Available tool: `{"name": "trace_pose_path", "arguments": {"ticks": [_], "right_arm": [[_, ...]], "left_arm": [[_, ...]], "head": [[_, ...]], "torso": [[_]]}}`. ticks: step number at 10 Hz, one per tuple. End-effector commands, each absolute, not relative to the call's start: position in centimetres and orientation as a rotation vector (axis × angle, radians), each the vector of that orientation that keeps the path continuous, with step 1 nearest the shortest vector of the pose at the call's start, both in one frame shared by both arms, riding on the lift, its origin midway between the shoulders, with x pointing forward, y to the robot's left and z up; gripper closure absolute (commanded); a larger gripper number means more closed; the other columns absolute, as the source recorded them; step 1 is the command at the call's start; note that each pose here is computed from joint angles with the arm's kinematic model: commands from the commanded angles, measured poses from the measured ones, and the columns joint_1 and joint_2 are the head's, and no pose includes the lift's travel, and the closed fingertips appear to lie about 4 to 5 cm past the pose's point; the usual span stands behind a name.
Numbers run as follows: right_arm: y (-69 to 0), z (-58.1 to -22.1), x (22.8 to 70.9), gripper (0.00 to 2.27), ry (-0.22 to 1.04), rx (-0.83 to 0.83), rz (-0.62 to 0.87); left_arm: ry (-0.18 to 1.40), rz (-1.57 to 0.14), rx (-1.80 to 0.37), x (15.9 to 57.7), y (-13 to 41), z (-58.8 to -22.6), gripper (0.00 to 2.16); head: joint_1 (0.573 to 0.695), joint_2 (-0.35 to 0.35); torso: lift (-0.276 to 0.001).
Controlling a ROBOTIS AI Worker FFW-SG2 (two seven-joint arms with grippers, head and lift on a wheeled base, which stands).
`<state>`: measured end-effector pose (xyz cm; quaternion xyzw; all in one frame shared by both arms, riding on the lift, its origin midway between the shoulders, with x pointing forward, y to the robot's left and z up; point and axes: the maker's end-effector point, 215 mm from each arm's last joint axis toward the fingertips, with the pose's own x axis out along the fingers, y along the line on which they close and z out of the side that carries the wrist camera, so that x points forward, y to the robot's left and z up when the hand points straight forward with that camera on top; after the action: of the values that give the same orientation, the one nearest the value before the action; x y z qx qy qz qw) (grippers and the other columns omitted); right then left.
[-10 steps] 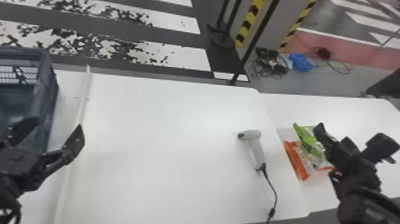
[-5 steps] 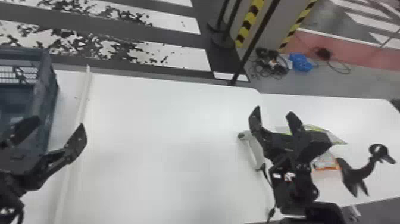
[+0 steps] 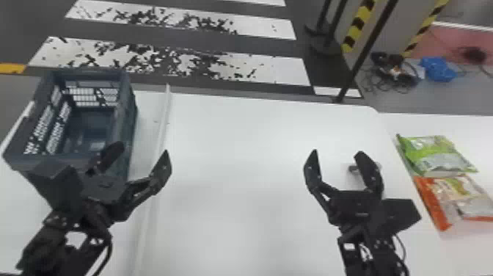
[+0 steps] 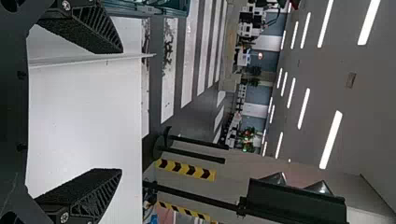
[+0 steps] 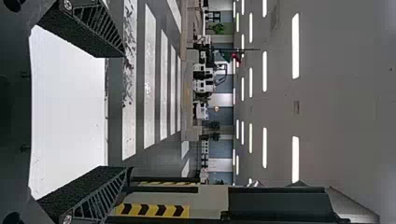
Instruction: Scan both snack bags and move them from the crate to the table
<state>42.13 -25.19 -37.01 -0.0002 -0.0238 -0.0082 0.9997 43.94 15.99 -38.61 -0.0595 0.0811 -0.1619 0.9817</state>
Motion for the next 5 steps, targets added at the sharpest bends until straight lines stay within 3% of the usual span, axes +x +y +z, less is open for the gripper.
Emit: {"name": "trace_pose_path", "arguments": {"ticks": [1,5], "right_arm": [[-24.78,-37.71,41.59,0.07,-0.038,0.005,-0.012],[-24.66,-37.26,41.15,0.07,-0.056,0.012,-0.011]], "left_arm": [[0.164,-0.326,-0.121,43.91,15.90,-38.68,0.09],[0.160,-0.319,-0.125,43.74,15.89,-38.52,0.09]], "head": [[0.695,-0.122],[0.695,-0.116]], "torso": [[-0.088],[-0.088]]}}
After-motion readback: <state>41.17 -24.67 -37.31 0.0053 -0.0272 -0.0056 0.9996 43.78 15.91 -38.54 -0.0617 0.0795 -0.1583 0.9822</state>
